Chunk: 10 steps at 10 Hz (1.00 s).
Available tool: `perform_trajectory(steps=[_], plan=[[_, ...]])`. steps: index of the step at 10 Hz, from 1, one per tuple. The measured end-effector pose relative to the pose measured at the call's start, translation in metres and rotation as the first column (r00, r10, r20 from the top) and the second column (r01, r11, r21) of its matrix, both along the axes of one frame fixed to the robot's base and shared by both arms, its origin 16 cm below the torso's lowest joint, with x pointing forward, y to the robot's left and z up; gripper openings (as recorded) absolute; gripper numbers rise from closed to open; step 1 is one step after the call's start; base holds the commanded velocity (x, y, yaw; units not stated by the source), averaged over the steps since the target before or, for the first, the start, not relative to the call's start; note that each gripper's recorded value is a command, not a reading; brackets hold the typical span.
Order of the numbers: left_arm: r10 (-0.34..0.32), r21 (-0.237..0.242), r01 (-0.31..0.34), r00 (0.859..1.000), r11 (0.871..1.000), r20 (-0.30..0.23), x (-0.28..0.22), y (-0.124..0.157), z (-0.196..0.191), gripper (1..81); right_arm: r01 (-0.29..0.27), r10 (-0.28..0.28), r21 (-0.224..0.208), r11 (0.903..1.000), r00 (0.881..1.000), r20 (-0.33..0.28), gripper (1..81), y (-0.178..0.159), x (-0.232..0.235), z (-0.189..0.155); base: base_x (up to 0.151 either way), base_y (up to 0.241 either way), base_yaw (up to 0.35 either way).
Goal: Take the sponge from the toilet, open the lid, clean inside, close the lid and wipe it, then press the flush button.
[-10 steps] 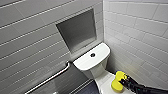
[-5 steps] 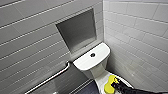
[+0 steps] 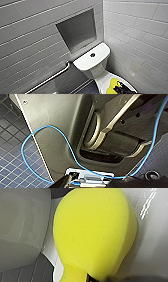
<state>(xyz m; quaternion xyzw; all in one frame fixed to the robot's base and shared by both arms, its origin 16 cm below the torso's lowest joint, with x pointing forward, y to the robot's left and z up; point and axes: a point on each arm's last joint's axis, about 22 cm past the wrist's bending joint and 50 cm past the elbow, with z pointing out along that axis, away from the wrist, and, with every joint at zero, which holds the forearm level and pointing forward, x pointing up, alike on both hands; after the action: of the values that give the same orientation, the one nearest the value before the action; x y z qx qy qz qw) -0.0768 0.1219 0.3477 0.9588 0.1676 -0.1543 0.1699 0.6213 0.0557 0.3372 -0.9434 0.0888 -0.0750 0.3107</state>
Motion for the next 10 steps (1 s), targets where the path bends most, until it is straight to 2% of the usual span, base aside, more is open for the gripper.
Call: perform_trajectory(steps=[2,3,4,5,7,10], plan=[[0.000,0.000,0.000,1.000,1.000,0.000,0.000,0.000,0.000,81.1,-0.034,0.036,0.028,0.9990,0.998,-0.056,1.0,-0.016,-0.041,0.012,0.000,0.000,0.000],[0.000,0.000,0.000,1.000,1.000,0.000,0.000,0.000,0.000,81.1,-0.046,0.047,0.012,0.9989,0.996,-0.082,1.0,-0.040,-0.062,0.009,0.000,0.000,0.000],[0.000,0.000,0.000,1.000,1.000,-0.001,0.000,0.000,0.000,81.1,-0.056,0.053,-0.029,0.9980,0.993,-0.106,1.0,-0.074,-0.084,-0.001,0.000,0.000,0.000],[0.000,0.000,0.000,1.000,1.000,-0.001,0.000,0.000,0.000,81.1,-0.066,0.058,-0.052,0.9965,0.990,-0.129,1.0,-0.095,-0.105,-0.007,0.000,0.000,0.000],[0.000,0.000,0.000,1.000,1.000,0.000,0.000,0.000,0.000,81.1,-0.066,0.059,-0.053,0.9964,0.990,-0.129,1.0,-0.096,-0.112,-0.009,0.000,0.000,0.000],[-0.001,0.000,0.001,1.000,1.000,-0.001,0.000,0.000,0.000,81.1,-0.108,0.101,-0.047,0.9931,0.987,-0.124,1.0,-0.121,-0.117,-0.018,0.000,0.000,0.000]])
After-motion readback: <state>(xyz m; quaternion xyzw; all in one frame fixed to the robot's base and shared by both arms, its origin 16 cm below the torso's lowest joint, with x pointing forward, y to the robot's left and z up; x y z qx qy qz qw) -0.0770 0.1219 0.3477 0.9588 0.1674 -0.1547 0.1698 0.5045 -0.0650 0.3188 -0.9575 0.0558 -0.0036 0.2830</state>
